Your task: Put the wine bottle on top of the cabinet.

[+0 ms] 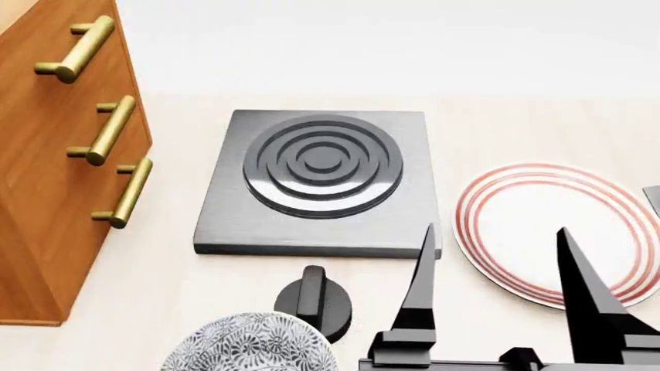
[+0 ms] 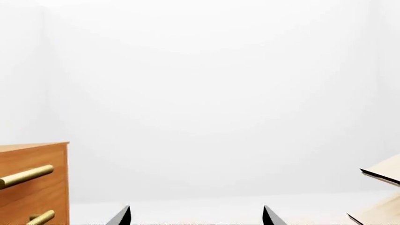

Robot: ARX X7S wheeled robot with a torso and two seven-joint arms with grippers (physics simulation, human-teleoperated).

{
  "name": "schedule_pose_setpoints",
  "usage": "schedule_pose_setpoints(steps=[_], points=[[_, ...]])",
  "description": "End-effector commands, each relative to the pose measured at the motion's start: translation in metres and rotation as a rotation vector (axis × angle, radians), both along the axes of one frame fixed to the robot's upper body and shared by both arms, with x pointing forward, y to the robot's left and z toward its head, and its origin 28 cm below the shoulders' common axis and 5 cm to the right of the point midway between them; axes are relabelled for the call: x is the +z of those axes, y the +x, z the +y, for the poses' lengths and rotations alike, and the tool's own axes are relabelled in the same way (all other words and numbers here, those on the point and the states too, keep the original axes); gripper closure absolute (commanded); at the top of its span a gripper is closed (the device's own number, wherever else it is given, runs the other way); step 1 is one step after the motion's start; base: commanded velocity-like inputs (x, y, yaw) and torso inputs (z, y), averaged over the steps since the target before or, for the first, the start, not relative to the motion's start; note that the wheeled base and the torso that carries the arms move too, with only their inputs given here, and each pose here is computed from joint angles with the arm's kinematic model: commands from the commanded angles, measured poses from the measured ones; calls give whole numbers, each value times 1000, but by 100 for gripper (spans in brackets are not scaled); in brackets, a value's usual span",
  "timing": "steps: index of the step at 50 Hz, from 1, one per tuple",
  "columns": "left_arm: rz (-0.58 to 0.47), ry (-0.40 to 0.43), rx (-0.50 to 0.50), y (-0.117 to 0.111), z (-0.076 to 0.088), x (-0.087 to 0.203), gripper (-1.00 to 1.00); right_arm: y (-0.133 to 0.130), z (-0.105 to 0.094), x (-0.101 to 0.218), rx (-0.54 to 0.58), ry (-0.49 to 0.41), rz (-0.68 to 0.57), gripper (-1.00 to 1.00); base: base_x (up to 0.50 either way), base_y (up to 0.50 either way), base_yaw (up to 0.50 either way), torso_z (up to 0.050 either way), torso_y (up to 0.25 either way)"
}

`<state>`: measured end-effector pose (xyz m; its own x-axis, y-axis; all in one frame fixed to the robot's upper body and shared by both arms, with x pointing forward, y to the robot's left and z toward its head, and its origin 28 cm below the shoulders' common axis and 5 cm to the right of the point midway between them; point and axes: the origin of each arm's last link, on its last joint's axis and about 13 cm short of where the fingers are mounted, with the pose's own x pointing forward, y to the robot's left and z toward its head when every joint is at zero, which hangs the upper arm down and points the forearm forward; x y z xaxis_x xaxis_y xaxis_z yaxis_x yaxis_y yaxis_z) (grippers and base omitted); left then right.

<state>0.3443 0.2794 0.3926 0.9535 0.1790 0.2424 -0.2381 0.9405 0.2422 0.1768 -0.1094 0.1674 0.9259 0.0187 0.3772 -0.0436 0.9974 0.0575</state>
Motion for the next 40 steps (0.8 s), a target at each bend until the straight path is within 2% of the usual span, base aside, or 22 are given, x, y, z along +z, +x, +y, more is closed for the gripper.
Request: schedule_pose_setpoints(steps=[1,6,13,23,31,40], points=[[42,-51,75,1,13,5,100,0,1,-2,8,3,6,-100,0,0,0,0,0],[72,-85,105,2,20,0,100,0,0,-1,7,3,5,-100,0,0,0,0,0],[118,-181,134,3,30,-14,100,0,0,-1,7,5,6,-100,0,0,0,0,1],[171,-245,122,6,34,-35,100,0,1,0,11,2,1,-100,0,0,0,0,1],[155,-303,86,8,35,-41,100,-1,1,0,9,2,1,-100,0,0,0,1,1],[145,-317,60,9,35,-48,100,-3,1,1,8,5,-5,-100,0,0,0,0,0]])
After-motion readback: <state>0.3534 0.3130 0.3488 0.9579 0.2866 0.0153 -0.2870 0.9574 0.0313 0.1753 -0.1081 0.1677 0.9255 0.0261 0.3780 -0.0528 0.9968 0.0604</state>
